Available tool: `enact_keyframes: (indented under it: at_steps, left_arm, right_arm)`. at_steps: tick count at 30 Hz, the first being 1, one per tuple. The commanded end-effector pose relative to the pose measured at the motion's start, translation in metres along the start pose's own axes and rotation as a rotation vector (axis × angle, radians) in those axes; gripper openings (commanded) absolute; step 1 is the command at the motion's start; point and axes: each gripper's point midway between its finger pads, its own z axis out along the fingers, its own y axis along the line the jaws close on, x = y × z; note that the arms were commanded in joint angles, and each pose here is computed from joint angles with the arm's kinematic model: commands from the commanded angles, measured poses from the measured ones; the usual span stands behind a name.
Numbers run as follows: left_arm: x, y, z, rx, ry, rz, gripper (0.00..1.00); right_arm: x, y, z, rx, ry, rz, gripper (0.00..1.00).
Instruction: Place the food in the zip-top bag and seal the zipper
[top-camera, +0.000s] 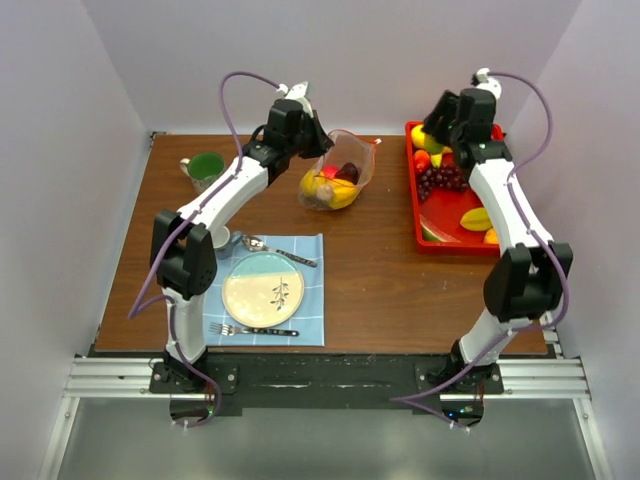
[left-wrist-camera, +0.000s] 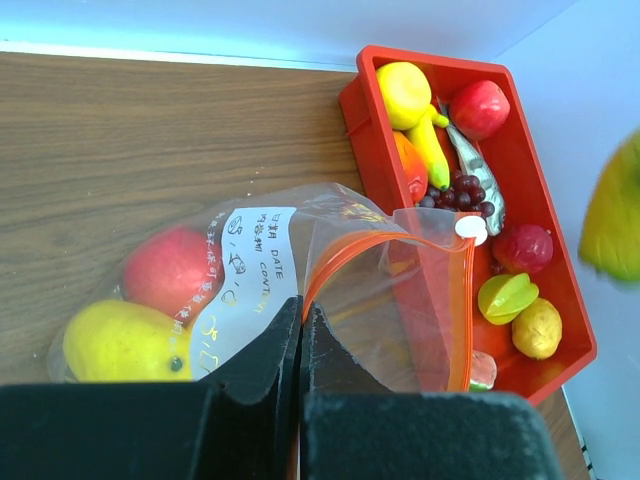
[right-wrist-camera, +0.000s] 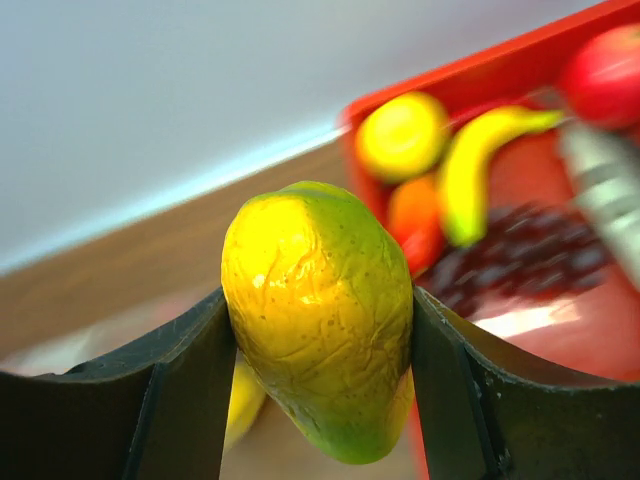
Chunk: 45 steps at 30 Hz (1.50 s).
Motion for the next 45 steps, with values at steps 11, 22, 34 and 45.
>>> enact_keyframes:
  at_steps: [11, 22, 34, 45]
  left_arm:
    - [-0.026, -0.007, -0.019, -0.012, -0.067, -0.034, 0.00]
    - [-0.026, -0.011, -0.027, -0.007, -0.072, -0.036, 0.00]
    - [-0.015, -0.029, -0.040, 0.015, -0.062, -0.027, 0.00]
    - [-0.020, -0.026, -0.047, -0.014, -0.080, -0.046, 0.00]
  right_arm:
    - [0.098, 0.172, -0.120, -0.585, 0.359, 0.137, 0.15]
    - [0.097, 0.182, -0.076, -0.521, 0.298, 0.178, 0.23]
    - [0.103, 0.173, -0.055, -0.427, 0.184, 0.166, 0.23]
    - [0.121, 0.164, -0.067, -0.392, 0.088, 0.081, 0.43]
